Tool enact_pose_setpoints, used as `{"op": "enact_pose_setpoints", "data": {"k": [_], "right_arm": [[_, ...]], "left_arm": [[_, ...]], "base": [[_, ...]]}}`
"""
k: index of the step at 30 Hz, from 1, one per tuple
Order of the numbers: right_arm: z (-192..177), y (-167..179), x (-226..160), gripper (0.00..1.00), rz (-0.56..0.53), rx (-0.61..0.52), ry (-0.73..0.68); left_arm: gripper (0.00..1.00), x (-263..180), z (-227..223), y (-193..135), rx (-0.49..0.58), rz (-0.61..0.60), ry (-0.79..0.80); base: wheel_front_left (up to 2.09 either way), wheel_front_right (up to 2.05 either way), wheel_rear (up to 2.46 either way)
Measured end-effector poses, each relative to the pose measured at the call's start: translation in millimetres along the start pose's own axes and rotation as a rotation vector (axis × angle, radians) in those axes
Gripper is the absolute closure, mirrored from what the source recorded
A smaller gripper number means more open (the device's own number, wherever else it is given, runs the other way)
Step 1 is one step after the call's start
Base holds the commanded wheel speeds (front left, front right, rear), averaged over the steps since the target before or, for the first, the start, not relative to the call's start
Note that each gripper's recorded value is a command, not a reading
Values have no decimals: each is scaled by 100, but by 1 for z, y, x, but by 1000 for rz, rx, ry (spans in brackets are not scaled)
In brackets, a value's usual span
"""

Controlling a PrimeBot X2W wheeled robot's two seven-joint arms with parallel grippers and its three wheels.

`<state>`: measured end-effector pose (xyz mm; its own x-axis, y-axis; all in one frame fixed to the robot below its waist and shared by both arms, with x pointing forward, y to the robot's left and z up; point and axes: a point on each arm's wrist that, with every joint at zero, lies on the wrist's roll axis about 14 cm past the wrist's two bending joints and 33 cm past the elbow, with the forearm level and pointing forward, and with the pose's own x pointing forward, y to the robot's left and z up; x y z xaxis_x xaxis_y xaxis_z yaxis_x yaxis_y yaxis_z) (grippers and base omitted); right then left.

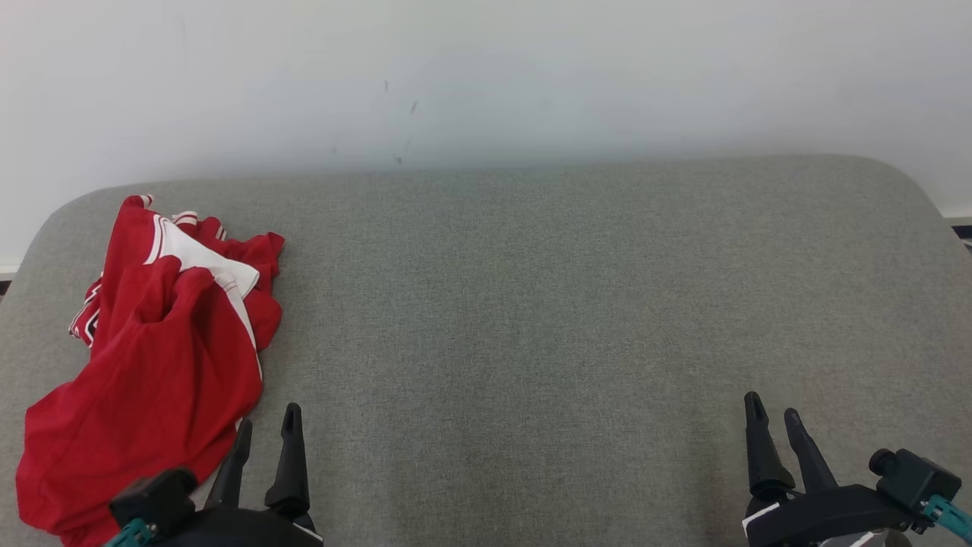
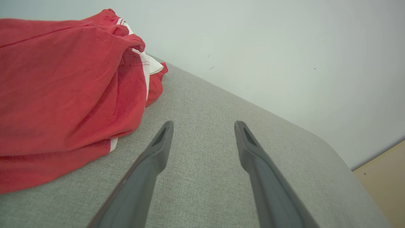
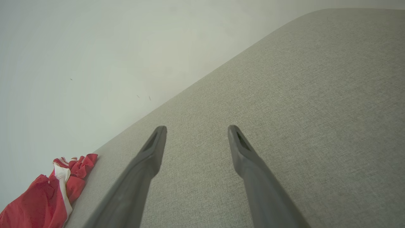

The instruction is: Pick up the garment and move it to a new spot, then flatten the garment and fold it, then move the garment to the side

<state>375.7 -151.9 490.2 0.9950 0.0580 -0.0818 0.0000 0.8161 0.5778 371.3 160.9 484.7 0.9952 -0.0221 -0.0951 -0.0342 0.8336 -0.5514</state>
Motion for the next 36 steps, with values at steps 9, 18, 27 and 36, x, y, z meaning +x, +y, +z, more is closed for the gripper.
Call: {"op": "enact_pose_setpoints", "data": {"k": [9, 18, 27, 36], "right_arm": [[5, 14, -2, 0, 46, -143, -39], [8, 30, -5, 0, 98, -282, -79], [10, 43, -10, 0, 152, -420, -122], [13, 59, -14, 0, 209, -553, -178]], "left_arm": [[0, -5, 0, -2, 149, -4, -25], [0, -9, 4, -5, 283, -14, -63], [0, -13, 8, -5, 405, -12, -102], [0, -17, 8, -9, 520, -30, -134]], "base": [[0, 0, 0], [0, 0, 0], [0, 0, 0], [0, 0, 0]]}}
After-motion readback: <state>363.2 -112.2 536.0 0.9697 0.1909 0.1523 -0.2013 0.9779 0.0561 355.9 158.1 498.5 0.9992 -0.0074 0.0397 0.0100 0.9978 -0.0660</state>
